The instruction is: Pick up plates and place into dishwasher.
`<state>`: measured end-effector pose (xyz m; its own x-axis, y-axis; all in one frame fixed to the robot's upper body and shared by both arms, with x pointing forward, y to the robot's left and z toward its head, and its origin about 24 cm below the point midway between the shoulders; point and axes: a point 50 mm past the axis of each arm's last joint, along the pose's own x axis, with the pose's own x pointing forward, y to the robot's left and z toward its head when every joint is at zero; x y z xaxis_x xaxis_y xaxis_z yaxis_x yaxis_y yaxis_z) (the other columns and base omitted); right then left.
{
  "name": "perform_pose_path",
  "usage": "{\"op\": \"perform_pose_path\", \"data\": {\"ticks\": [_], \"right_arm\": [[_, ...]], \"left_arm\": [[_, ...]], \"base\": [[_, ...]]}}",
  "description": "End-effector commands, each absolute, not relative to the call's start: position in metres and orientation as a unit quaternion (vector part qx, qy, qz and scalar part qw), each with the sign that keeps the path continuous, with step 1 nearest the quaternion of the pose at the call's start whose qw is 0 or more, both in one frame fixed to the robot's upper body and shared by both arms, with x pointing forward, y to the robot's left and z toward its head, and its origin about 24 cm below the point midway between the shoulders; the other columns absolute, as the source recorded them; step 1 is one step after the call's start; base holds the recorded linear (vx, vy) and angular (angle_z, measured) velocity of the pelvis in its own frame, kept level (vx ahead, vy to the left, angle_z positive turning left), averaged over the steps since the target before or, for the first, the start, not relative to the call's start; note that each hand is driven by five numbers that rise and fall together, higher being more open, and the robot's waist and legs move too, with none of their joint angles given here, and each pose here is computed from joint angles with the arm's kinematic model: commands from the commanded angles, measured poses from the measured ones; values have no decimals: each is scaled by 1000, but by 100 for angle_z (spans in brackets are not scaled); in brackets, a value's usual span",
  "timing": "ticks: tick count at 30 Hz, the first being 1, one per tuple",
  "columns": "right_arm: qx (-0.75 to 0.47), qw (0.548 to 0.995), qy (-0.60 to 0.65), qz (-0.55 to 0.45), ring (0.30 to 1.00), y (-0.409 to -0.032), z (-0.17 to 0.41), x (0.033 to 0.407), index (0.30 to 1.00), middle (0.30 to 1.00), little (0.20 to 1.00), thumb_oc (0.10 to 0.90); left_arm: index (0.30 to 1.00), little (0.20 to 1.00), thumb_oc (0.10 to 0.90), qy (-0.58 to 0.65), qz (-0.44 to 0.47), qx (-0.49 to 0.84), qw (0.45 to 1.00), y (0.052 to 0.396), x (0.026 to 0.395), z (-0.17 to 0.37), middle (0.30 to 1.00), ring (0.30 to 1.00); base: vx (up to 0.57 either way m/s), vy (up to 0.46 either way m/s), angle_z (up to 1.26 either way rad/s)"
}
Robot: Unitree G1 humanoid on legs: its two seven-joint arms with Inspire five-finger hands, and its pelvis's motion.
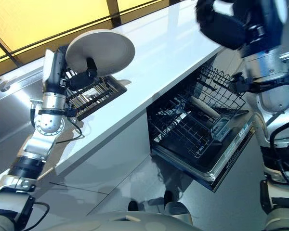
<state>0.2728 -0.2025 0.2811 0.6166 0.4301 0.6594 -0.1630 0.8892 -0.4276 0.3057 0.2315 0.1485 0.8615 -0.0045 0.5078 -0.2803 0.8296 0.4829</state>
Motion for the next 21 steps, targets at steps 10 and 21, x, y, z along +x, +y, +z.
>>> {"op": "perform_pose_path", "data": {"ticks": [10,21], "right_arm": [[-115,903,-342,234,300,-202,272,296,300,300,200,100],[-500,741,-446,46,832,-203,317,277,832,832,820,720]], "left_arm": [[300,200,100,-446,-15,291,846,184,302,203,300,300],[300,200,100,-524,-38,283,802,170,288,243,300,300]], "base": [[0,0,0],[0,0,0]]}}
